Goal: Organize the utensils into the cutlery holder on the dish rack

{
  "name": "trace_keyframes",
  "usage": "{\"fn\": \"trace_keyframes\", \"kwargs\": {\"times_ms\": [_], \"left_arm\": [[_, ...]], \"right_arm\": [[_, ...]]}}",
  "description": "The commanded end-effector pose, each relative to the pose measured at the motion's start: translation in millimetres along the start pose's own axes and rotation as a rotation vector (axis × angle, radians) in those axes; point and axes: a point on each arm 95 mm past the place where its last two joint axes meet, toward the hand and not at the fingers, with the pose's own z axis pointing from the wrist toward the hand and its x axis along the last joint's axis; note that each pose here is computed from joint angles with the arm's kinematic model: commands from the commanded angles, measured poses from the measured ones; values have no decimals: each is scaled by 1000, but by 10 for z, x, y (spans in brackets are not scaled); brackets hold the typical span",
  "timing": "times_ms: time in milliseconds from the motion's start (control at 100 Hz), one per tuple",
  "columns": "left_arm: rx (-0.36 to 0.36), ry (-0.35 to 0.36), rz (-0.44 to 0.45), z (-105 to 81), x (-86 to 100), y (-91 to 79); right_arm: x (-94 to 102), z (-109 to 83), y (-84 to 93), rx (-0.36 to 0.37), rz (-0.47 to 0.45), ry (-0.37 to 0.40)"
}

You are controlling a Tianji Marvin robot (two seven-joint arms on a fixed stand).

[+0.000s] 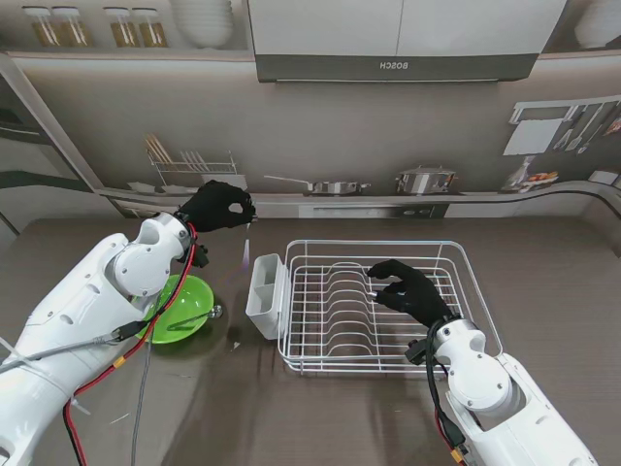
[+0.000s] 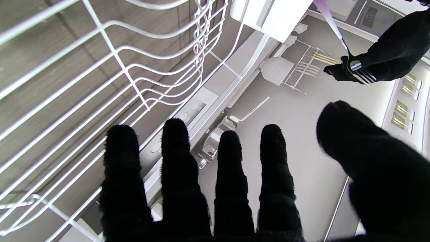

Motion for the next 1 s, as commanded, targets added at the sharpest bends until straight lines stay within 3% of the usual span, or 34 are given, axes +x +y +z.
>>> {"fn": "trace_keyframes", "kwargs": {"times_ms": [0, 410, 750, 990], "left_arm": [[-1, 10, -16, 87, 82, 15], [-15, 6, -68, 247, 70, 257], [-73, -13, -68, 234, 0, 527], [-113, -24, -40, 208, -43, 617]], "right_arm": [[10, -6, -36, 13, 5, 4], [5, -7, -17, 8, 9, 2], [5, -7, -7, 5, 9, 3], [3, -6, -2, 3, 10, 3]]}}
